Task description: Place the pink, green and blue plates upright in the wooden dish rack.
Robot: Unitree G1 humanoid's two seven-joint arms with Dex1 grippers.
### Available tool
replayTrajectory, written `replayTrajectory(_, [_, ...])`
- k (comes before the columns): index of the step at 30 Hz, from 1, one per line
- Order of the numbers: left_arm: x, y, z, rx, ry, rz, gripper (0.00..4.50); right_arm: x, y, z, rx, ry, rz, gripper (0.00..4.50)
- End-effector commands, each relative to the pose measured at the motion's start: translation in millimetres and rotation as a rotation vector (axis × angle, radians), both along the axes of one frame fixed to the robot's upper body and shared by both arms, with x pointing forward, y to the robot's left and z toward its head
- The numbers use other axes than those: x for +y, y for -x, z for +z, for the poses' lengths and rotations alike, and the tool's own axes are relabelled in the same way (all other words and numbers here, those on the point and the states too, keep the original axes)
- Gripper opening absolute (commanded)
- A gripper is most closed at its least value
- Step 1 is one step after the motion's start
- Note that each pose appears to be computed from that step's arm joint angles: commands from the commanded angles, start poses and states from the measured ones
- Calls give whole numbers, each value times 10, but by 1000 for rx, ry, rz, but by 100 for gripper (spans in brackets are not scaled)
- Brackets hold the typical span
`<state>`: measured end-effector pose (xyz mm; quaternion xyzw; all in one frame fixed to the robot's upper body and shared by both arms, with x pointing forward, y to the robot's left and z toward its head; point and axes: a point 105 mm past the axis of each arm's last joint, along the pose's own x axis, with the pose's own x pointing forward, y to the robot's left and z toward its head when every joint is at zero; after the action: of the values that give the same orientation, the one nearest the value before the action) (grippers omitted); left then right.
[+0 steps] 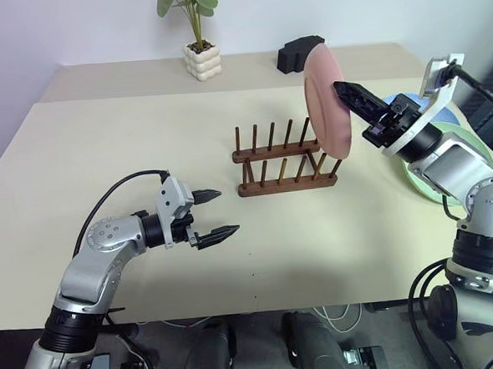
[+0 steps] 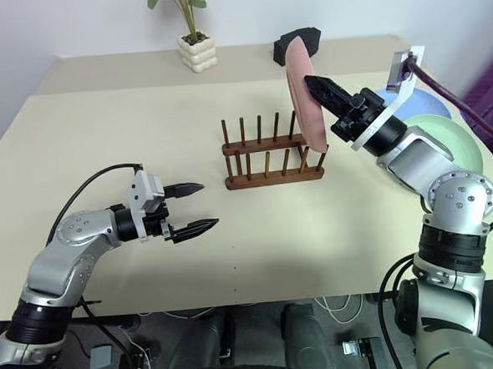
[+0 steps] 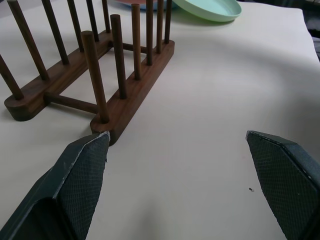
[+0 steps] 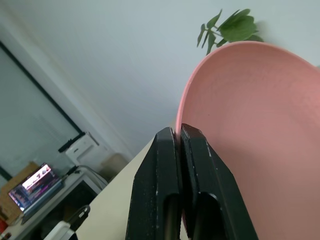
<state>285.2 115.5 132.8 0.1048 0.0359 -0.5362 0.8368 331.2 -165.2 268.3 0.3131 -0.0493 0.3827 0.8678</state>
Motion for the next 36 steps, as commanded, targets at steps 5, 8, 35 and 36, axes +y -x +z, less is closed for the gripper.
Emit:
replayTrajectory(5, [-34,7,61,-37,9,-13,448,-109,-56,38,32,-92,-43,0])
replayTrajectory(8, [-30,7,53,-36,9,-10,448,-159,-88,16,72,-146,-56,0])
replayTrajectory(35, [-20,-20,54,-47,13,7,450,-839,-92,380,-144,17,-355,337])
replayTrajectory(36, [-17,-25,62,-51,15,11,450,-953,-74,409,-162,51,-398,337])
